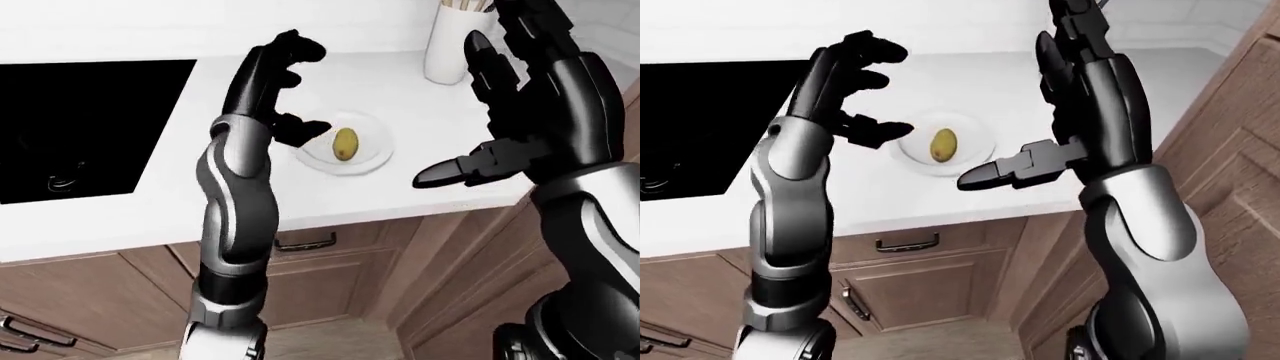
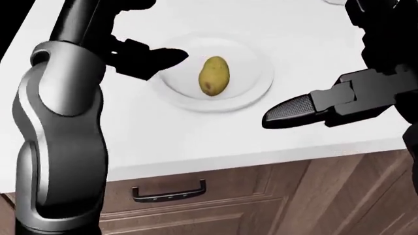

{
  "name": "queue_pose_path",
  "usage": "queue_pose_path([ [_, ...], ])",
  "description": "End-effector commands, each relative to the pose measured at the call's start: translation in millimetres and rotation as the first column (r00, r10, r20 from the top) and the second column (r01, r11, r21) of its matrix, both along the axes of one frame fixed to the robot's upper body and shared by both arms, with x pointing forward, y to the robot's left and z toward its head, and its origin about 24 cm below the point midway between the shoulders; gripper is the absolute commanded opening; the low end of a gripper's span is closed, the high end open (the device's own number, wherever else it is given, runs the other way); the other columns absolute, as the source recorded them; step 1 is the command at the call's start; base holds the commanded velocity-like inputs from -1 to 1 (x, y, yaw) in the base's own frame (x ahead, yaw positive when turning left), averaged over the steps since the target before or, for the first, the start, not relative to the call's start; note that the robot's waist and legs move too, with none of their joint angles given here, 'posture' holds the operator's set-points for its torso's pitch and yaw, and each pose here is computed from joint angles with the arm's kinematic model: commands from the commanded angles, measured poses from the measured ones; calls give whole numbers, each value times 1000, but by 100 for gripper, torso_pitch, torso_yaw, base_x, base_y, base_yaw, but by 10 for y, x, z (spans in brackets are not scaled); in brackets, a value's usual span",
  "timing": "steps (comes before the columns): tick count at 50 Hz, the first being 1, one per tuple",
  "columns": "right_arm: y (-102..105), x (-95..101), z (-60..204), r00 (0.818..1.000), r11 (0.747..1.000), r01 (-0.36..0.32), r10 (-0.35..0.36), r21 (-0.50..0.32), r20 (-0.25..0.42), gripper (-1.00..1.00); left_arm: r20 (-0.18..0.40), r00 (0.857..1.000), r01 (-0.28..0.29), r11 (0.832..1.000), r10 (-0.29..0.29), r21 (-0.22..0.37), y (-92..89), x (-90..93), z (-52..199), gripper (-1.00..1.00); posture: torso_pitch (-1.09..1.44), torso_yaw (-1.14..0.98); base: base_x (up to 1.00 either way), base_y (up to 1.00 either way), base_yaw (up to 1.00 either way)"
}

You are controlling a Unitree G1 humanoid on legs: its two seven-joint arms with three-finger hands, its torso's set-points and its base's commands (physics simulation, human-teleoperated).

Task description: Pick the potato from the oven and place it on the plate on the counter.

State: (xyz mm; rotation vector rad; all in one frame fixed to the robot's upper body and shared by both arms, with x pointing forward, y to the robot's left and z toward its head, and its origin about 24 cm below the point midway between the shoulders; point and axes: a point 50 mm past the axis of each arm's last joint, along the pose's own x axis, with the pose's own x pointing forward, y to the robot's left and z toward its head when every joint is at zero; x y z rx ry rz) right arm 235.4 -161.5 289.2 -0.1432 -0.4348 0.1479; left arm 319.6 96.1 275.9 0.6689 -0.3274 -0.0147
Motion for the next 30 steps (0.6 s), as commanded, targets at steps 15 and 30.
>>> queue_pose_path([
  [15,-133,-205,262,995,999,35,-37,27,97,100,183,979,-52,982,86,-182,839,-883,433,100,0,0,0,0,0],
  [30,-437,-439,370,984,991,93,-106,95,146,100,205,966,-106,963,158,-246,1218,-1148,493,100,0,0,0,0,0],
])
